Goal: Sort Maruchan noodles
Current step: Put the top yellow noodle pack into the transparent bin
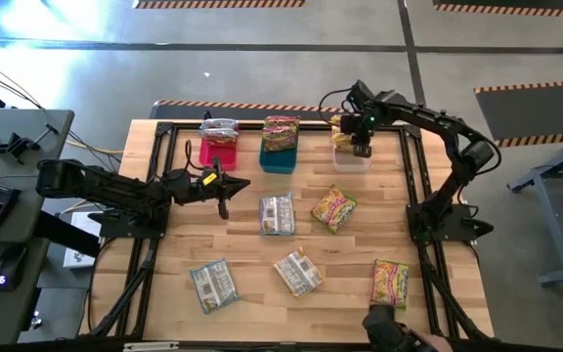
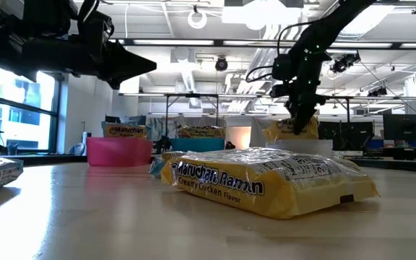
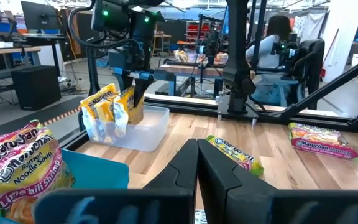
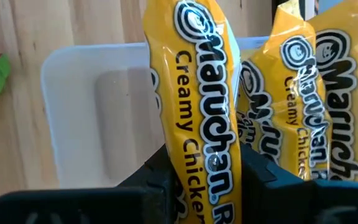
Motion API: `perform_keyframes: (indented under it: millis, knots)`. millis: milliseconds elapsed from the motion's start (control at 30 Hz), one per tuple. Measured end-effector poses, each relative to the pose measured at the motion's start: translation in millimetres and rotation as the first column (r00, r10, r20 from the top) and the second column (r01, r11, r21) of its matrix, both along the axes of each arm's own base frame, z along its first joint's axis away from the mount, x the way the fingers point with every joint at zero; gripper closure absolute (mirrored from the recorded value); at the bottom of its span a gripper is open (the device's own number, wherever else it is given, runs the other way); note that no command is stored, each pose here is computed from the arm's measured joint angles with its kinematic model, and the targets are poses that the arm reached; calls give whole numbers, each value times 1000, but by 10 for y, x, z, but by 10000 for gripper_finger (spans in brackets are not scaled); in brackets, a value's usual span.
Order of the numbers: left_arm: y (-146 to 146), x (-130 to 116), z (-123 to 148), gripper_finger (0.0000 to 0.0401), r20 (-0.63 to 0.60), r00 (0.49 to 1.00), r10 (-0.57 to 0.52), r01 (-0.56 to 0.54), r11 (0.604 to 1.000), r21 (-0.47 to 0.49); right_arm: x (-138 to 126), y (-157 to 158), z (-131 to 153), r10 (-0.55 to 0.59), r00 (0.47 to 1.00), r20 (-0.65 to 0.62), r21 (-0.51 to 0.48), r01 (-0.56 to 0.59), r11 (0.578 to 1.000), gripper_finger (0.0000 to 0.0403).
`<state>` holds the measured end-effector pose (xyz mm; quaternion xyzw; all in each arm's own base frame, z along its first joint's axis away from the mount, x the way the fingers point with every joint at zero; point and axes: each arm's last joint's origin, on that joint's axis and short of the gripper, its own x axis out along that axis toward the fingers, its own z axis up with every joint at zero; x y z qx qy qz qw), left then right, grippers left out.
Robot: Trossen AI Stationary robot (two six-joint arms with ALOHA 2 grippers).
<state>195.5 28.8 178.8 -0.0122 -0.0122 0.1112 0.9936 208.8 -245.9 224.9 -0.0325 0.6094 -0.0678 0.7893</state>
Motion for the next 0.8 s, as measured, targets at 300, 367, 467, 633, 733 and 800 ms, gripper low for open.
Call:
perform_keyframes:
  millis: [300, 367, 467, 633, 733, 800]
  knots:
    - [0, 0, 0, 401, 0, 1000, 0, 0, 1000, 0, 10, 13, -138, -21, 1000, 7, -32, 21, 999, 276]
    - [0, 0, 0, 401, 0, 1000, 0, 0, 1000, 0, 25, 24, -138, -29, 999, -21, -58, 28, 998, 255]
    - [0, 0, -1, 400, -1, 1000, 0, 0, 1000, 1, 57, 50, -138, -34, 997, -67, -104, 27, 994, 223]
    - [2, 0, -20, 400, -21, 1000, 10, -9, 1000, 2, 127, 116, -138, -16, 997, -81, -116, 6, 993, 188]
    - [10, -2, -49, 400, -51, 998, 37, -37, 999, -5, 149, 137, -136, -22, 995, -96, -130, 9, 991, 180]
    - [14, -5, -68, 400, -70, 996, 51, -52, 999, -6, 158, 131, -108, -28, 995, -100, -142, 14, 990, 179]
